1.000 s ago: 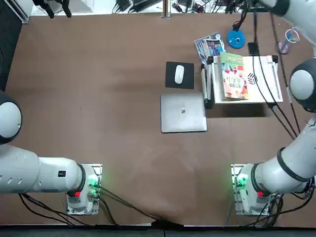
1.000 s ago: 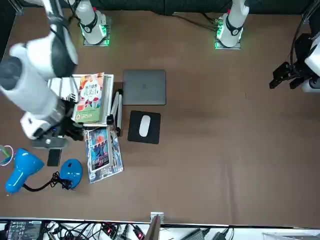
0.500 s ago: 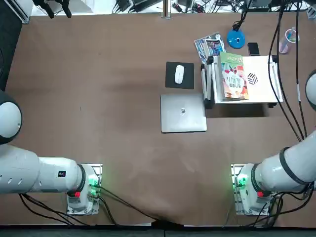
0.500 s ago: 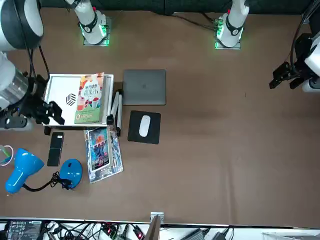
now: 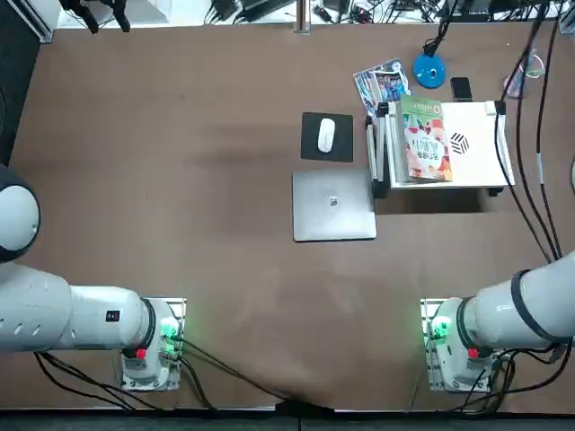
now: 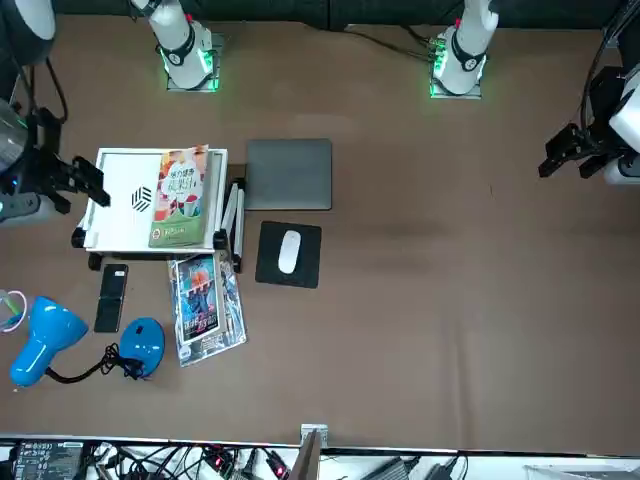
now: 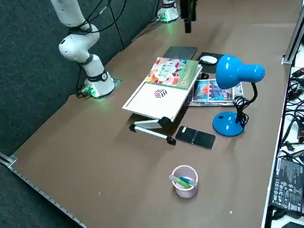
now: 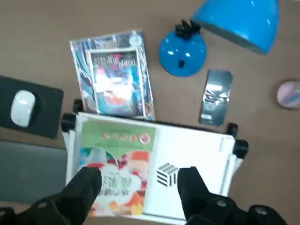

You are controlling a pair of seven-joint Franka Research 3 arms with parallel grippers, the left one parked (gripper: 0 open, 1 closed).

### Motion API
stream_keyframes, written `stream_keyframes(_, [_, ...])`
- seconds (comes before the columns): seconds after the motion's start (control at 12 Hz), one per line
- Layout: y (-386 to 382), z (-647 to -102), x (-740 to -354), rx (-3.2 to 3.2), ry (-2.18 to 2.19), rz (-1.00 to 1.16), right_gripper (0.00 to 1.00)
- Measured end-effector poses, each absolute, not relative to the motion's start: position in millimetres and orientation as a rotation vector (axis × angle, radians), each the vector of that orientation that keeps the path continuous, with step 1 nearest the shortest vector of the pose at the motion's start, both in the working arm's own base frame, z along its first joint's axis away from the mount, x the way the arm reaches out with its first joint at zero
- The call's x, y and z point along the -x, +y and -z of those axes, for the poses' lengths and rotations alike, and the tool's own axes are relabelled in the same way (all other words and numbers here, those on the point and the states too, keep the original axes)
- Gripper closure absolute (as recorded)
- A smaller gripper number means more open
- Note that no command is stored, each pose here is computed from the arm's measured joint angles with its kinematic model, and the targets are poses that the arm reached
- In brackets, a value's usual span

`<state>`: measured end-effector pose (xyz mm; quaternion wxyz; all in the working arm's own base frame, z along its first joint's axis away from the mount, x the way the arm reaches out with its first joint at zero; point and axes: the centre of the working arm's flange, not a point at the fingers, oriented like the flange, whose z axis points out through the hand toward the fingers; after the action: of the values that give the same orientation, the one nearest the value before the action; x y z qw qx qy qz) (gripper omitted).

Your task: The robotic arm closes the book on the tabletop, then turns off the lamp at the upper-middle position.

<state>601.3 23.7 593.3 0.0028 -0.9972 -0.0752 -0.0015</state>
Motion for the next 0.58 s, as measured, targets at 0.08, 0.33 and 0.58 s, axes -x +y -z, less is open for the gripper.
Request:
stream_keyframes(0.08, [16, -594, -593, 3.129, -0.241, -0.008, 0.00])
stream_keyframes(0.33, [11, -601, -572, 3.130, -0.238, -0.012, 0.00])
stream_keyframes(0.58, [9, -611, -554, 3.150, -0.236, -0.001, 0.00])
